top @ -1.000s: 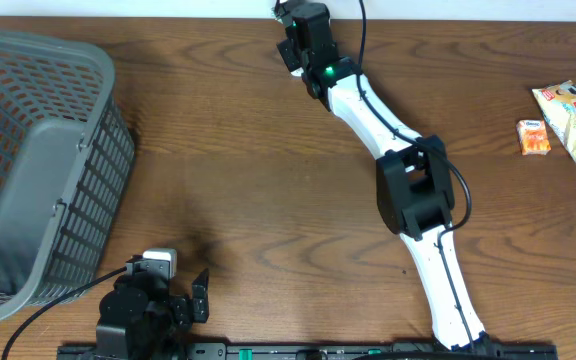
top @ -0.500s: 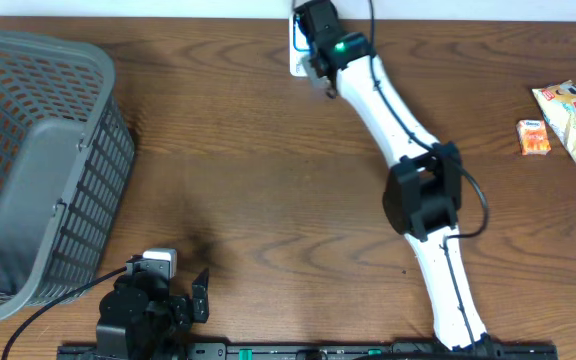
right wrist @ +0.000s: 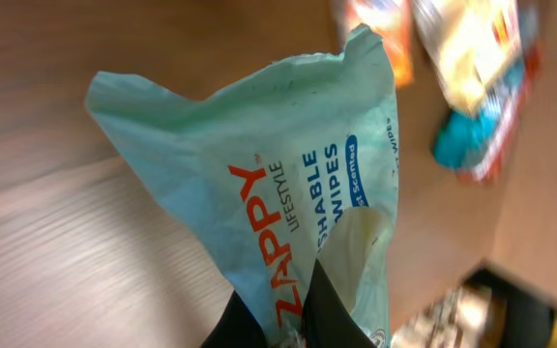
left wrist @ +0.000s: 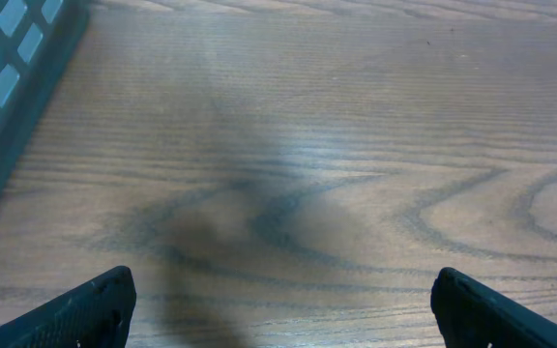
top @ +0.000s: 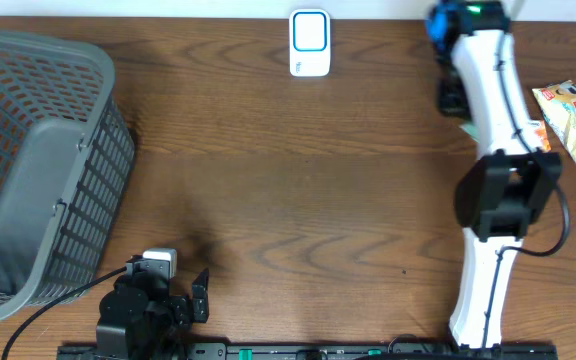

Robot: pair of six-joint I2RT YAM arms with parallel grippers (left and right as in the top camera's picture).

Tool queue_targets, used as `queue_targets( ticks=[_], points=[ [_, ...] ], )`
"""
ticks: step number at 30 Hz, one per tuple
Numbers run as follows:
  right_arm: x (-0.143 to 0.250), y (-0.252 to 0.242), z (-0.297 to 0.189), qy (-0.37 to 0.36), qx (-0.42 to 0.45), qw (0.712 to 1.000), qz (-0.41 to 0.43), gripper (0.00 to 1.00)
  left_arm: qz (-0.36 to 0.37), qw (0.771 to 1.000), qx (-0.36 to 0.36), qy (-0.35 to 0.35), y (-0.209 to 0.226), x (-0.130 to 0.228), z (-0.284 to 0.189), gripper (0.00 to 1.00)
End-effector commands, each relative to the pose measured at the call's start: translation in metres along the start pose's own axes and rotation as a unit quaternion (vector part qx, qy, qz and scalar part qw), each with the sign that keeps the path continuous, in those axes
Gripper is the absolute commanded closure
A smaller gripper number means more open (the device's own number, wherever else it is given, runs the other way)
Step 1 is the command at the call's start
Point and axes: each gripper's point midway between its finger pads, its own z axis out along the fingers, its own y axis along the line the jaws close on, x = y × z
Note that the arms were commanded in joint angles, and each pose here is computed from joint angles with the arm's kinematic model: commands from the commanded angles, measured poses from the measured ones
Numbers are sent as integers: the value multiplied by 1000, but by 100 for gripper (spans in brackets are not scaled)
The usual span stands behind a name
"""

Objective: Scan the item barcode
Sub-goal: 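Carry the wet-wipe pack to the right table edge and release it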

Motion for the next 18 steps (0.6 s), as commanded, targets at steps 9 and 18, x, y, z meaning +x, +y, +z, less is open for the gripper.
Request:
queue_targets(
  ticks=[9,18],
  points=[
    [20,-87,104,71,115,968,211,99,4,1000,8,-1,-3,-1,-1,2],
    [17,-127,135,67,111,952,277,45,4,1000,8,-1,-3,-1,-1,2]
  ],
)
